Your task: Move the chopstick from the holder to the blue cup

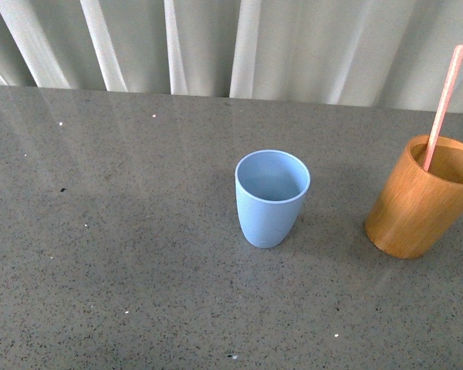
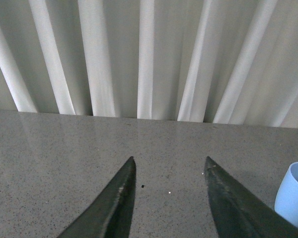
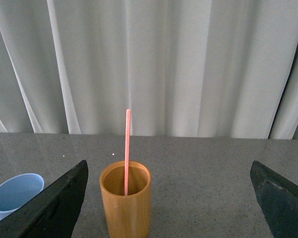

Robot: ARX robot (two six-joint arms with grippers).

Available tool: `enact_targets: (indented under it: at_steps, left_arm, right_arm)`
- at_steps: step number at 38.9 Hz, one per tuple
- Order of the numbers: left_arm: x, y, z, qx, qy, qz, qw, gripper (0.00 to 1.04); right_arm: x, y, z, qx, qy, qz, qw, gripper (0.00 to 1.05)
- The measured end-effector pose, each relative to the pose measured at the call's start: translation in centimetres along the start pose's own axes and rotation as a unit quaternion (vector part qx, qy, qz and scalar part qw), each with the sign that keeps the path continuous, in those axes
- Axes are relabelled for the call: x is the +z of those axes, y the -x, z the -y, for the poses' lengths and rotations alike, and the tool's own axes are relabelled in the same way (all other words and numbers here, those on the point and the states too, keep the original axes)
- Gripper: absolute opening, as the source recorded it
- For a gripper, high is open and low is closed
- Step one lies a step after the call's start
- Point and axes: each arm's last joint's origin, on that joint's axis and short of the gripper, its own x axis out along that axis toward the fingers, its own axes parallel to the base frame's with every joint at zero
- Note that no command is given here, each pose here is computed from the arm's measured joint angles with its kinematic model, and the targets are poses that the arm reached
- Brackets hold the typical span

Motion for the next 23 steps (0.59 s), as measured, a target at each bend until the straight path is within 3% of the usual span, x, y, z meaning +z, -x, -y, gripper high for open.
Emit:
enact_targets:
  at_steps: [15, 23]
  left_arm:
    - [0.0, 0.0, 0.0, 0.0, 0.0, 0.0, 1.0, 0.99]
    - [0.0, 0.0, 0.0, 0.0, 0.0, 0.0, 1.0, 0.98]
  right_arm:
    - [0.0, 0.0, 0.0, 0.0, 0.0, 0.0, 1.0, 0.95]
    - [0.0, 0.0, 0.0, 0.0, 0.0, 0.0, 1.0, 0.95]
